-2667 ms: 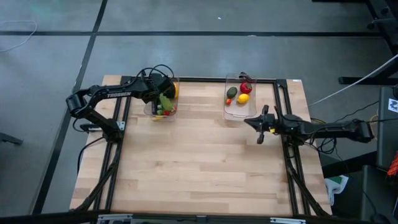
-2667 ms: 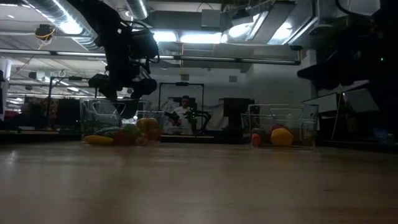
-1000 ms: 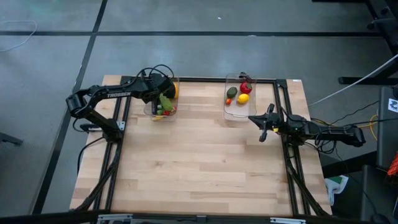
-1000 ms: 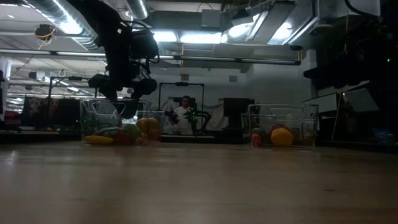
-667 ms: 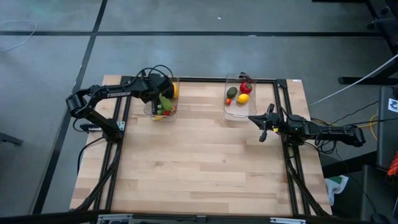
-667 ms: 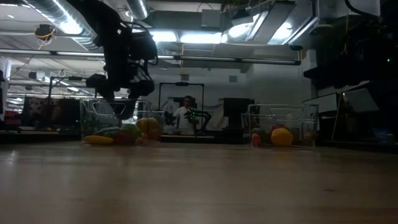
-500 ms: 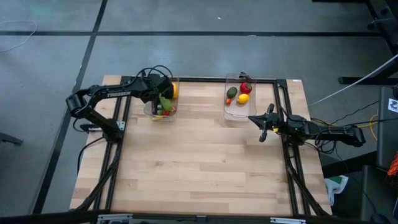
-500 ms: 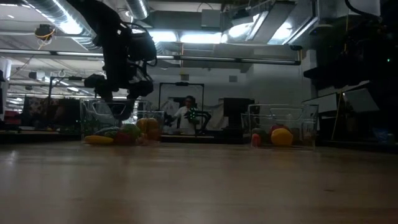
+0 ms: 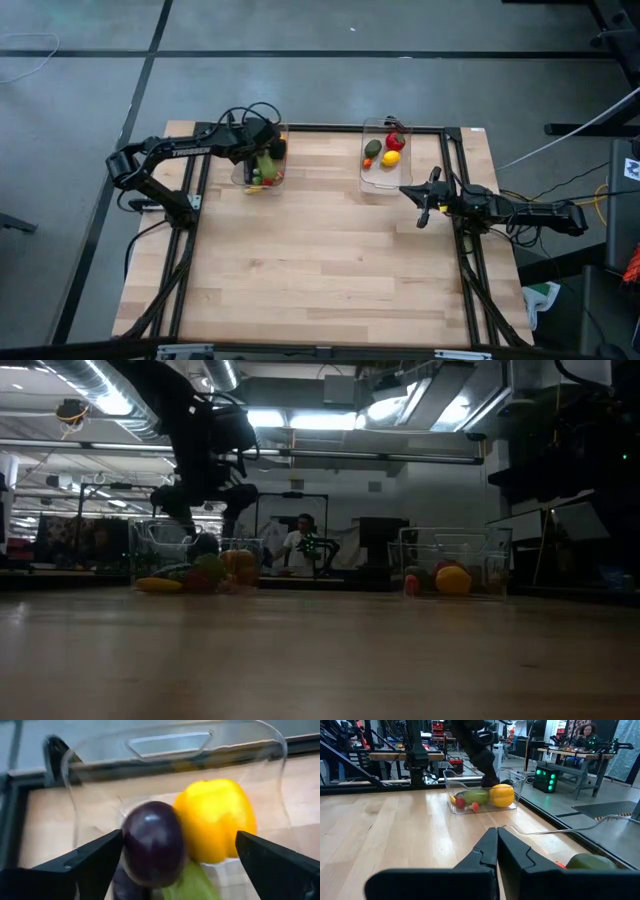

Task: Sort produce into baskets
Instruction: Put the violet plum into the left transparent bin, then return to Home Position

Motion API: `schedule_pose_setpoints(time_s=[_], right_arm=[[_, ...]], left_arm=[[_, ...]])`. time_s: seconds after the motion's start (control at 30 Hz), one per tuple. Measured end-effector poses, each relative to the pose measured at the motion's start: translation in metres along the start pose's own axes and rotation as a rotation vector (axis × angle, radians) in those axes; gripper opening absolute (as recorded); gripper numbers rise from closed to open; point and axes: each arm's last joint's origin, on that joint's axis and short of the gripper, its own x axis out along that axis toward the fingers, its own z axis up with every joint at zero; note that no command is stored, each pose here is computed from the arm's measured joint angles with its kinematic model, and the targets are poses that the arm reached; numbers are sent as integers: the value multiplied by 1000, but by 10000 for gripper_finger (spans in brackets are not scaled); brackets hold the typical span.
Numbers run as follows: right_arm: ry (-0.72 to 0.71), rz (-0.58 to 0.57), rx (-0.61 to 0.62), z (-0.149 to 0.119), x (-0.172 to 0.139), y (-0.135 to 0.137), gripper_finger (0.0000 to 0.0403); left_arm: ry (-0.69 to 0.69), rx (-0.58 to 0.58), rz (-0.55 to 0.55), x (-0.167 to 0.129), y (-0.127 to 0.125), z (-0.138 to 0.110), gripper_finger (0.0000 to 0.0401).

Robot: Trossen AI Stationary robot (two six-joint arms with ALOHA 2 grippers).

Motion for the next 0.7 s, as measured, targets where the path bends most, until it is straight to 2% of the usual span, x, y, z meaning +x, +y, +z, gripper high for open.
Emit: schedule_pose_setpoints(time_s=[0.2, 0.33, 0.57, 0.7], right_arm=[[0, 0, 0, 0, 0, 0, 12], [0, 0, 0, 0, 0, 0, 12], [1, 0, 0, 0, 0, 0, 12], [1, 0, 0, 0, 0, 0, 12]], left_arm=[[19, -40, -64, -6, -7, -4, 388], [-39, -58, -180, -24, -14, 0, 388], [-289, 172, -380, -74, -16, 16, 388], [-380, 211, -462, -104, -8, 18, 388]])
